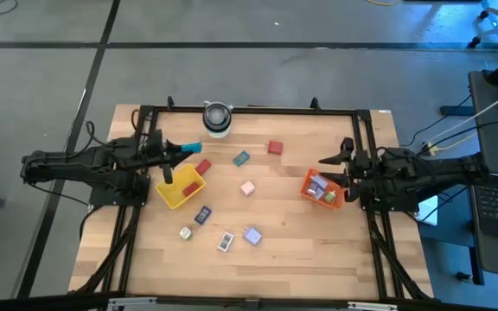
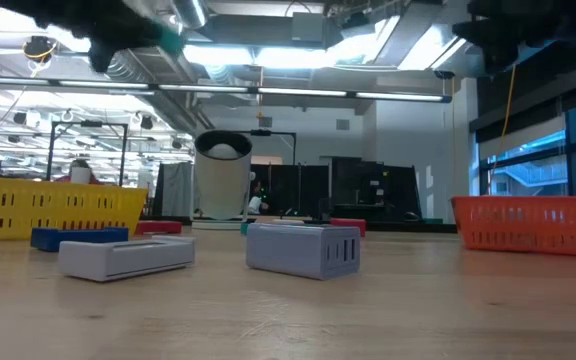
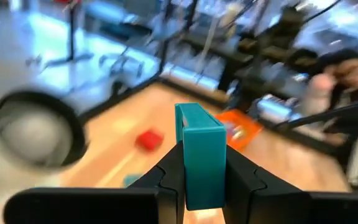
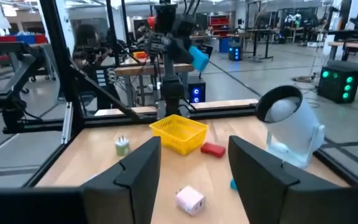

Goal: Pick & Place Office items
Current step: Put the bottom blue digital timer into the yellow basket

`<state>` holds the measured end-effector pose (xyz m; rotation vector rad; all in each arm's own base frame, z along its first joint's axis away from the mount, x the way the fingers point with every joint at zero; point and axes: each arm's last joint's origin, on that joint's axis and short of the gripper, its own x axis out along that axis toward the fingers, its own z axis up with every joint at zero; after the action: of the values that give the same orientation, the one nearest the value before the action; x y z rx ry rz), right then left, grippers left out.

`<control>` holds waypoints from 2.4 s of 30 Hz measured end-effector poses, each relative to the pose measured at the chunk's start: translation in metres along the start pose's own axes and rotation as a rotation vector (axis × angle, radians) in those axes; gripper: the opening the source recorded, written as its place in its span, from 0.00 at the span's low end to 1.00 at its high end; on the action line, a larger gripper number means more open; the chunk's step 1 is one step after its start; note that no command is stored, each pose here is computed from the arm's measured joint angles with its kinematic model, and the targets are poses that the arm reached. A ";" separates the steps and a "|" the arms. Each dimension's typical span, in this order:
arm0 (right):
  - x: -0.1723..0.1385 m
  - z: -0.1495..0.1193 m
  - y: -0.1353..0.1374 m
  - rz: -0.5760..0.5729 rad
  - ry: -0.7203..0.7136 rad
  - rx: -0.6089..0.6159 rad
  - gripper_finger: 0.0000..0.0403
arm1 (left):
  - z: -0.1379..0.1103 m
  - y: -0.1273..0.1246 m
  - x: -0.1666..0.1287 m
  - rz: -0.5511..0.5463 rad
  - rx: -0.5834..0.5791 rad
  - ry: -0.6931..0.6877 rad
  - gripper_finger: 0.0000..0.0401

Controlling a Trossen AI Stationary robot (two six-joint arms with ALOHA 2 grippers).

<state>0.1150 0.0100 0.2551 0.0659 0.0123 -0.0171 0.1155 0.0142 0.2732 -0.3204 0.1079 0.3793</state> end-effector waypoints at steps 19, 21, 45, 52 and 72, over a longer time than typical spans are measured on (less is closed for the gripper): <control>-0.004 -0.021 -0.003 -0.054 0.068 -0.007 0.47 | -0.055 0.004 -0.008 0.255 -0.291 0.490 0.15; -0.004 -0.022 -0.004 -0.062 0.075 -0.001 0.47 | -0.058 0.002 -0.006 0.258 -0.296 0.533 0.15; -0.004 -0.022 -0.004 -0.059 0.083 0.011 0.47 | -0.087 -0.005 0.015 0.404 -0.300 0.816 0.15; -0.004 -0.022 -0.004 -0.059 0.085 0.012 0.47 | -0.091 -0.005 0.019 0.439 -0.309 0.841 0.22; -0.004 -0.024 -0.004 -0.061 0.103 0.011 0.47 | -0.079 -0.012 0.023 0.436 -0.281 0.793 0.42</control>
<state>0.1106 0.0080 0.2309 0.0776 0.1170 -0.0747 0.1379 -0.0136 0.1986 -0.7184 0.9187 0.6848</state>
